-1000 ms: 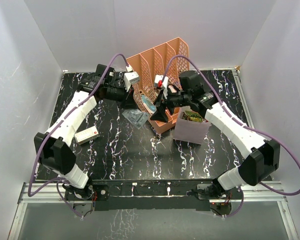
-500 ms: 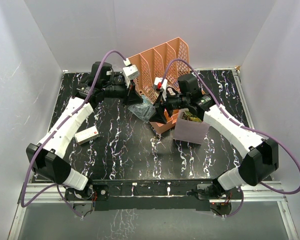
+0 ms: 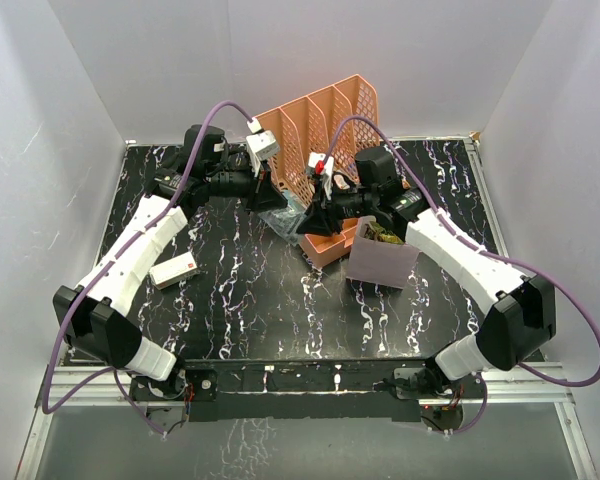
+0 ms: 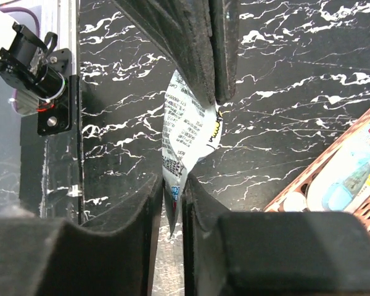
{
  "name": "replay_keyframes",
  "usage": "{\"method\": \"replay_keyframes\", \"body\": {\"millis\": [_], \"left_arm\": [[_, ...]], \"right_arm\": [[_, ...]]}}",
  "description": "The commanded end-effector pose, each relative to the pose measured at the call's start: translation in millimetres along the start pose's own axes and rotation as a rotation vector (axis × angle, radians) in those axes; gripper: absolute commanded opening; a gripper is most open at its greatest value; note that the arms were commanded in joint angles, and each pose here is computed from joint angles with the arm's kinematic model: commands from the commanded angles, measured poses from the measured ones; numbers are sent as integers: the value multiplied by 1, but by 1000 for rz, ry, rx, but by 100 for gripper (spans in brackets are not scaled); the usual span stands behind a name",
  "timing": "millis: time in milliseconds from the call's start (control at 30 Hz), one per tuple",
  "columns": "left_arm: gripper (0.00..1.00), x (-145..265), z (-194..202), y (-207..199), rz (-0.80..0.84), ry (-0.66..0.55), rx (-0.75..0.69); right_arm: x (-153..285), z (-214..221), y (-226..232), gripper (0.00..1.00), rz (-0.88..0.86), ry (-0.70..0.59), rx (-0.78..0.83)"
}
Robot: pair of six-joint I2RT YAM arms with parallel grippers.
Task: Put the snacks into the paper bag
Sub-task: Place the snack in the paper bag.
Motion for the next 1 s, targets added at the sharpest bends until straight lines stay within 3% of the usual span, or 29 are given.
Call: {"method": "replay_keyframes", "body": {"millis": [0, 167, 400, 533, 667, 967], "left_arm": [[0, 6, -4, -12, 35, -23, -34], [1, 9, 1, -14, 32, -5, -65], [50, 22, 1, -16, -16, 34, -138], [64, 35, 5, -14, -55, 49, -158], [70, 40, 11, -9, -83, 67, -153], [72, 37, 16, -2, -96, 91, -160]], "right_arm": [[0, -15, -3, 15, 12, -51, 33], [7, -16, -3, 8, 47, -63, 43], [39, -22, -1, 8, 71, -106, 76], [75, -27, 0, 8, 142, -126, 108], [110, -27, 9, 8, 252, -82, 175], [171, -16, 32, 8, 594, 162, 253]]}}
Point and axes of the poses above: each gripper's point midway between its finger pads, its own x axis back along the fingers, its own y axis along the line the jaws close on, z = x × y, the point moved 9 cm from there along x, back along the fingers, and after that the axes turned 2 degrees about x, right-handed, at the moved point
